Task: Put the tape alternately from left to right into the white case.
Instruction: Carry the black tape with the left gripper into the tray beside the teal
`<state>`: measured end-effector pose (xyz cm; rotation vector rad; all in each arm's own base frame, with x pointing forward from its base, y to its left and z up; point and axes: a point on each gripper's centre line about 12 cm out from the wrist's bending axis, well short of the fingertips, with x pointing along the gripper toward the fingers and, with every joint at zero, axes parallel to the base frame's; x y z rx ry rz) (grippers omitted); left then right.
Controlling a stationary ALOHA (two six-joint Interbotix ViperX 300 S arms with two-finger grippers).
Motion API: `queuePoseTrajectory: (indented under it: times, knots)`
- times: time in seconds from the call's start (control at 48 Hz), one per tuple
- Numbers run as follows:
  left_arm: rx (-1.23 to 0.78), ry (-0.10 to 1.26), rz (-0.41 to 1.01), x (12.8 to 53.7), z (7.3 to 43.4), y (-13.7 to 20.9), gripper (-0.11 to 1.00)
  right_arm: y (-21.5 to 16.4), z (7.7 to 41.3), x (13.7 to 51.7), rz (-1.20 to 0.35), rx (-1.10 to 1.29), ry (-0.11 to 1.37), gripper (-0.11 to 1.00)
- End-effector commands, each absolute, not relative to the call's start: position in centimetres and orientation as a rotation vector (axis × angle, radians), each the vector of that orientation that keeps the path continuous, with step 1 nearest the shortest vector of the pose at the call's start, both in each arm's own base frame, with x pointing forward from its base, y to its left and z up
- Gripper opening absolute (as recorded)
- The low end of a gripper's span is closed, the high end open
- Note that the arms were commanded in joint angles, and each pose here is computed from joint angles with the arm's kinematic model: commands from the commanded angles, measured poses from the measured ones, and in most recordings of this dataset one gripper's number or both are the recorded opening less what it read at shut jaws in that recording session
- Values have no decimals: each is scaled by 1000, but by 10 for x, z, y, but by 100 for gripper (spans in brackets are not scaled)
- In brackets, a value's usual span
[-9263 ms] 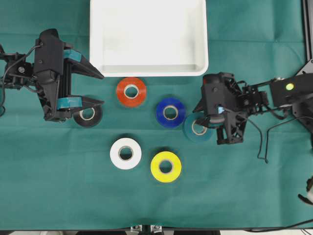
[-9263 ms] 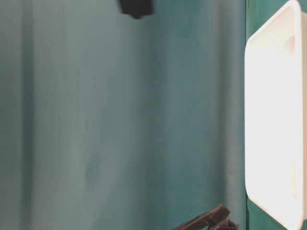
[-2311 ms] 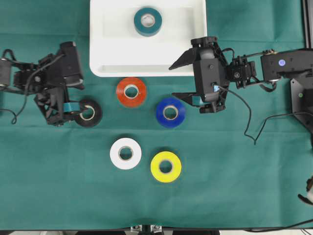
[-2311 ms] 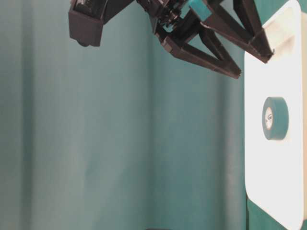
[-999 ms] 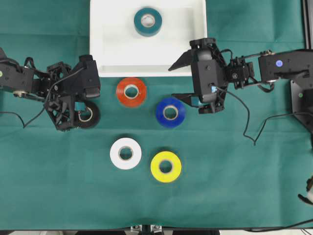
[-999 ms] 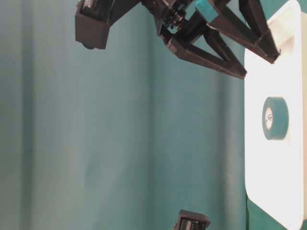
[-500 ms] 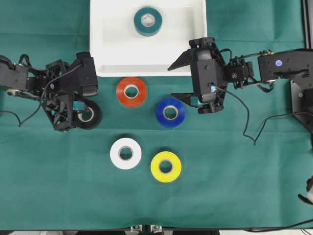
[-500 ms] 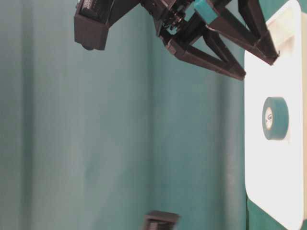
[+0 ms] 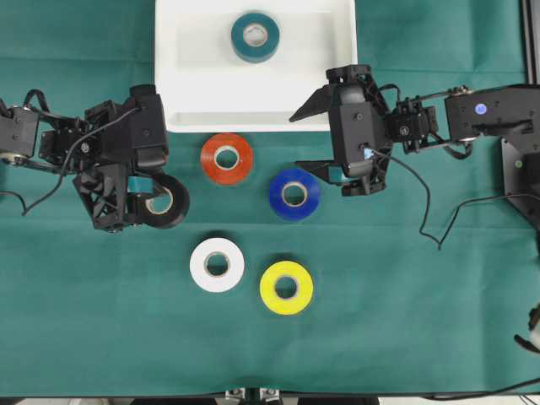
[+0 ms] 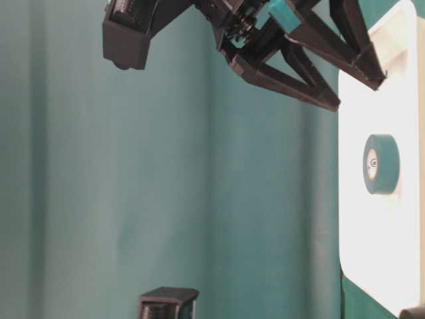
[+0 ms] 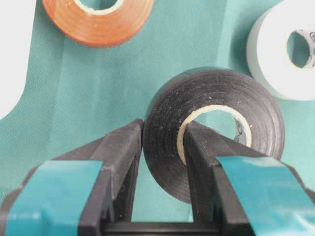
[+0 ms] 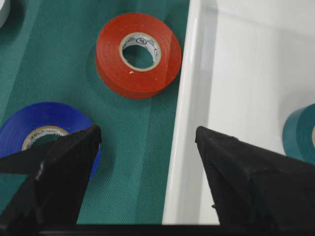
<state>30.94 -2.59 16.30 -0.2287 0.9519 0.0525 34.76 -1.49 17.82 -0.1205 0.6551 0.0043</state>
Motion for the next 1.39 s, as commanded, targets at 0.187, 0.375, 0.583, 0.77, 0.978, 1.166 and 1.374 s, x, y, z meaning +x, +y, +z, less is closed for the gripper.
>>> queuePoseTrajectory:
  times: [0.187, 0.375, 0.583, 0.77, 0.978, 1.166, 1.374]
  knots:
    - [-236, 859, 111, 325, 189, 4, -4, -14, 189, 353, 6, -123, 619, 84]
    - [-203, 854, 180, 325, 189, 41, -4, -14, 188, 353, 7, -123, 620, 84]
    - [-161, 848, 241, 326, 191, 78, -4, -14, 188, 352, 6, -123, 623, 84]
    - [-136, 844, 292, 329, 191, 108, -4, -14, 187, 352, 6, -123, 626, 84]
    - [-109, 878, 327, 337, 180, 138, -4, -14, 187, 352, 5, -122, 625, 84]
    - [-37, 914, 313, 343, 171, 155, -4, -14, 186, 351, 5, -122, 629, 84]
    - [9, 927, 323, 344, 169, 176, -4, -14, 187, 352, 5, -122, 628, 84]
